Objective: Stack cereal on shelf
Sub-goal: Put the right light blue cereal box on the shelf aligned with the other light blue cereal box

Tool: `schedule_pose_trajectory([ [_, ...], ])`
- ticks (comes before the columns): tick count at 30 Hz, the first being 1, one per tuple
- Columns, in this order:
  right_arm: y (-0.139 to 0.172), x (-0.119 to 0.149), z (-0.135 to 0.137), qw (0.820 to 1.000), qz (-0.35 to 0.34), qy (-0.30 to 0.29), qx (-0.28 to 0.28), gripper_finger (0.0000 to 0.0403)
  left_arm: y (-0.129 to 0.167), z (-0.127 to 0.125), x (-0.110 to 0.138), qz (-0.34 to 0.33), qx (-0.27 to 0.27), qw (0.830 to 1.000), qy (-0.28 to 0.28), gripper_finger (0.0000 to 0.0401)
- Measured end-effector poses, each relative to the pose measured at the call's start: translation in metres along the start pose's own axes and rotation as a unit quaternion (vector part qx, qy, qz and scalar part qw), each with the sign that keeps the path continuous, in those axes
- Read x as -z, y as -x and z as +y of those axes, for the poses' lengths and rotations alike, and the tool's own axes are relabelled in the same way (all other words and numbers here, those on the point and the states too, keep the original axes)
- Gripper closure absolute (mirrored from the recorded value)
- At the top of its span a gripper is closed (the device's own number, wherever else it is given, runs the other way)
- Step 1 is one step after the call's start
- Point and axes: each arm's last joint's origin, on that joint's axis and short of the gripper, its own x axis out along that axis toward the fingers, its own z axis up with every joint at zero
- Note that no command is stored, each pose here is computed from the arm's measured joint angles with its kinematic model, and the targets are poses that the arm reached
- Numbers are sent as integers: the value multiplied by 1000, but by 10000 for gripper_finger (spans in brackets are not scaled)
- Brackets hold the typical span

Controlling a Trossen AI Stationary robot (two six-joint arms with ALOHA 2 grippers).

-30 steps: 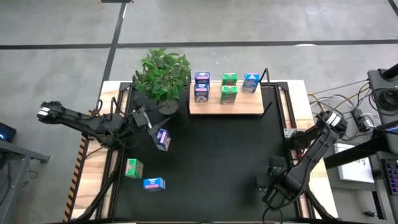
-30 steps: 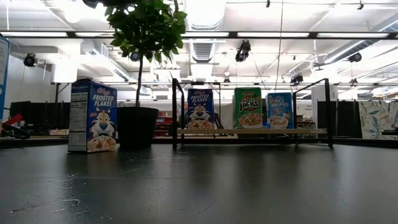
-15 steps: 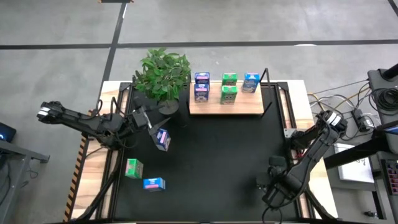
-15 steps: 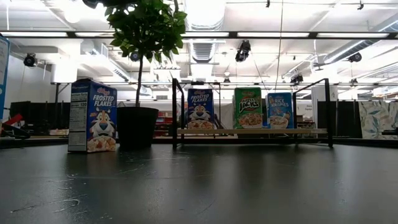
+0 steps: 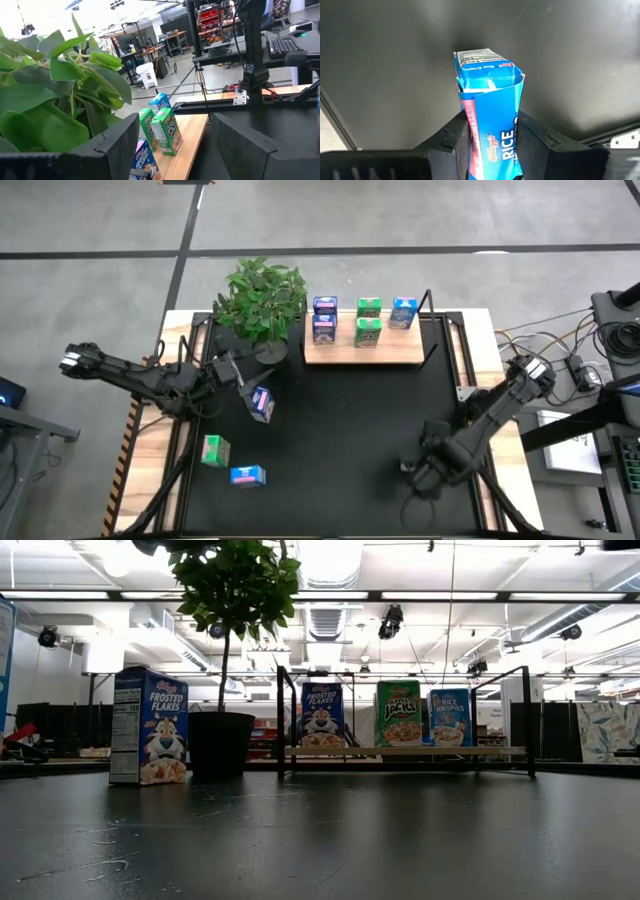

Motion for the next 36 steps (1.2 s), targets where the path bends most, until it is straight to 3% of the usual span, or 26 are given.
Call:
schedule_pose_trajectory([
  [7,26,-50,-49,1000,0,11,-2,284,0,0,1,5,2,1000,2,168],
  [13,40,-91,-116,999,-9,45,0,284,0,0,1,6,2,1000,2,168],
  [17,45,-110,-166,997,-26,71,31,284,0,0,1,6,2,1000,0,168],
  [27,43,-114,-282,997,-12,41,63,284,0,-1,2,9,3,1000,-5,168],
  [36,40,-105,-345,995,-46,38,78,285,0,-1,2,9,3,1000,-17,168],
])
